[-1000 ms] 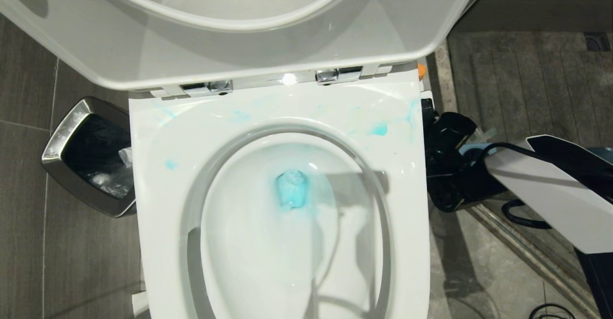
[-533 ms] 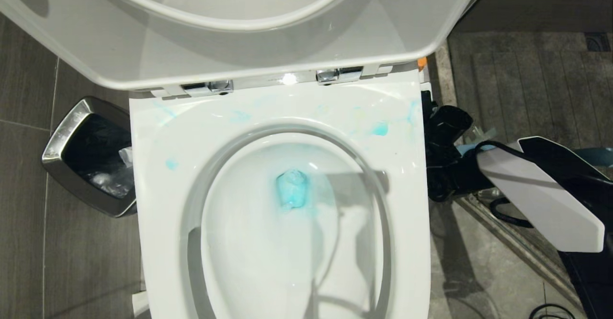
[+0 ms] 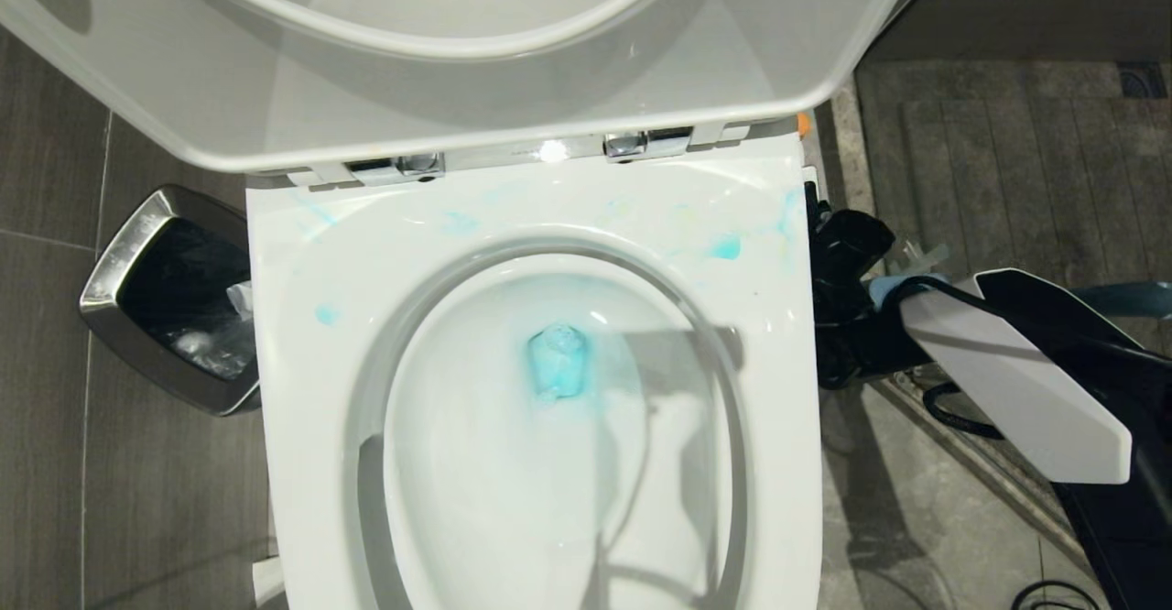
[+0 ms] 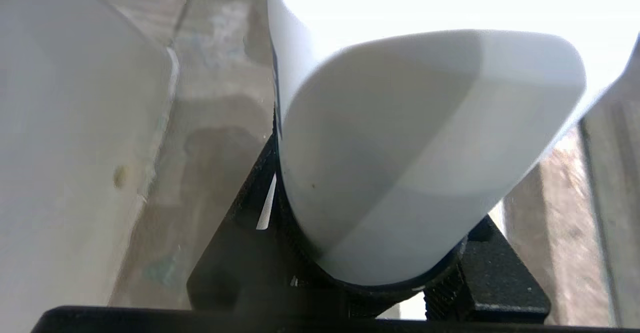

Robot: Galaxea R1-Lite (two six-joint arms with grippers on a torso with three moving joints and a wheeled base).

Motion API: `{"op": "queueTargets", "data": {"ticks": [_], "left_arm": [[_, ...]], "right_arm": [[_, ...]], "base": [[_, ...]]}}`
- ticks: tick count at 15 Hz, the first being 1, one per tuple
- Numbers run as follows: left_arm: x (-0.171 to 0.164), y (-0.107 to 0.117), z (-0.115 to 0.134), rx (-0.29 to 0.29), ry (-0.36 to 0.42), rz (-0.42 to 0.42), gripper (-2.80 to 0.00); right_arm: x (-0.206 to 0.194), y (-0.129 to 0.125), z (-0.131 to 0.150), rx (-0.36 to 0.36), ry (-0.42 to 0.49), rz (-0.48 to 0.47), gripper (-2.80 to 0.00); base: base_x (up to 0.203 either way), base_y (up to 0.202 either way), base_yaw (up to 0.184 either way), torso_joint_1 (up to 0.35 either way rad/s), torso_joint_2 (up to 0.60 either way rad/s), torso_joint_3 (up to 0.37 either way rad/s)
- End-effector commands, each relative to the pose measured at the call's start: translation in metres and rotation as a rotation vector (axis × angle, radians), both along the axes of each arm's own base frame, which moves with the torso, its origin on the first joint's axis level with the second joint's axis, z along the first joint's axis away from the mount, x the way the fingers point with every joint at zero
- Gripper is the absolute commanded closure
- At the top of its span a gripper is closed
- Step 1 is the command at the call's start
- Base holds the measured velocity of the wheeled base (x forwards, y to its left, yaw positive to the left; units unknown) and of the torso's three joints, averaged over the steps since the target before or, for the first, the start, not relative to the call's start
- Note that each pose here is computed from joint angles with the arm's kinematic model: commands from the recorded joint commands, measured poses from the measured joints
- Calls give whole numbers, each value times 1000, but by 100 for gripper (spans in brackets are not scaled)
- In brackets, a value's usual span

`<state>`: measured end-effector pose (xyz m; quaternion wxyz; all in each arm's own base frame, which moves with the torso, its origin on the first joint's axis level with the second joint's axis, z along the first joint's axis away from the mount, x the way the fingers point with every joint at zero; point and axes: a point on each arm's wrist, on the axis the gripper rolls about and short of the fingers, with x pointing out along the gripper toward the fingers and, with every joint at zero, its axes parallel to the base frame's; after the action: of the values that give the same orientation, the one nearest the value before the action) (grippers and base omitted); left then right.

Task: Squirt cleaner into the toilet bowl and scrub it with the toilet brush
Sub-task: Place the cleaning agent on the floor

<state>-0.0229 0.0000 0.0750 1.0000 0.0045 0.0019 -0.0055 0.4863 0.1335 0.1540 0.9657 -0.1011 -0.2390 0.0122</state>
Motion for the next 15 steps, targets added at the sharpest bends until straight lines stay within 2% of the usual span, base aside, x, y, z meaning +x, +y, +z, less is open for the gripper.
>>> {"op": "queueTargets", "data": {"ticks": [1,12,15], "left_arm": [[0,0,0,0,1,0,0],[0,0,0,0,1,1,0],[0,0,0,0,1,0,0]], "right_arm": [[5,3,-2,7,-28,1,0],[9,3,-8,9,-32,-2,0],[13,5,-4,23,-85,-3,0]], "base": [[0,0,0,0,0,0],[0,0,0,0,0,0],[0,0,0,0,0,0]]}}
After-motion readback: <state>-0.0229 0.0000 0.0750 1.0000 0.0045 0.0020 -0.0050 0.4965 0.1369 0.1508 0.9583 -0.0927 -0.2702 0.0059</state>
